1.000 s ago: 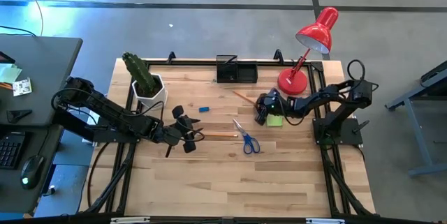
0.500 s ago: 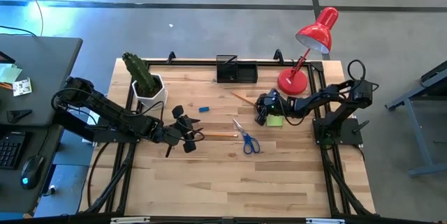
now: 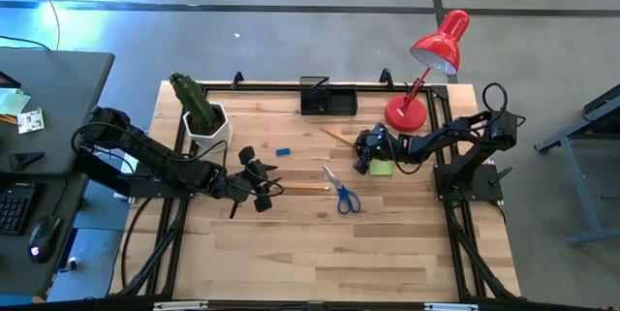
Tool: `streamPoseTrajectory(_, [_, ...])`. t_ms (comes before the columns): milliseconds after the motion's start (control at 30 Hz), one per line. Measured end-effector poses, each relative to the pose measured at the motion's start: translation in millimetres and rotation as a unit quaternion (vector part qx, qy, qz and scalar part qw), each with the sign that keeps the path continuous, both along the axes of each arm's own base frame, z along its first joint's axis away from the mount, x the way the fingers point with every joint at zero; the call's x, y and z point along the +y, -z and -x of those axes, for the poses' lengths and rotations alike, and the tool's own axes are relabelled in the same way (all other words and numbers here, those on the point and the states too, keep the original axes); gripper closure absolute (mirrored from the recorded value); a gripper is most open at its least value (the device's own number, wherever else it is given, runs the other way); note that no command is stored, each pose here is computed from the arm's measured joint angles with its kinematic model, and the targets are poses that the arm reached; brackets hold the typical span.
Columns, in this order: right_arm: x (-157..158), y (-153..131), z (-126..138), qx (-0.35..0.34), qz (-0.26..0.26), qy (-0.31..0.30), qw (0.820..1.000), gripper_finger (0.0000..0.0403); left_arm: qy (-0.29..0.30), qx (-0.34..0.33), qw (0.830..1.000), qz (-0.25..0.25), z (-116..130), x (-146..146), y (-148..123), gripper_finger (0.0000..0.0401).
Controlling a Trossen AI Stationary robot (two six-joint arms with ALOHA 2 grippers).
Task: Pick and place office supplies into organizer
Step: Put the top yellow pencil into the top left section of the desk organizer
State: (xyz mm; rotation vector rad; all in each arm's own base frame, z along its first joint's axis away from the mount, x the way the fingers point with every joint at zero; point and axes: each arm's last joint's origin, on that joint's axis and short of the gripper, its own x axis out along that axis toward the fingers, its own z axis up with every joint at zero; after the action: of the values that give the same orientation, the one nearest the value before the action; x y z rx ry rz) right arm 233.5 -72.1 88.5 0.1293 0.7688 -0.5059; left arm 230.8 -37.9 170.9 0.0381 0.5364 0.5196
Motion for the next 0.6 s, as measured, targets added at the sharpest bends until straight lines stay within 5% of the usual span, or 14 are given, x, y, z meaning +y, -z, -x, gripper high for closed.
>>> streamPoseTrajectory(600, [3, -14, 10, 0.026, 0.001, -0.024, 0.999, 0.0387, 0.000, 0.001, 1.000, 0.000, 0, 0, 0, 0.0251])
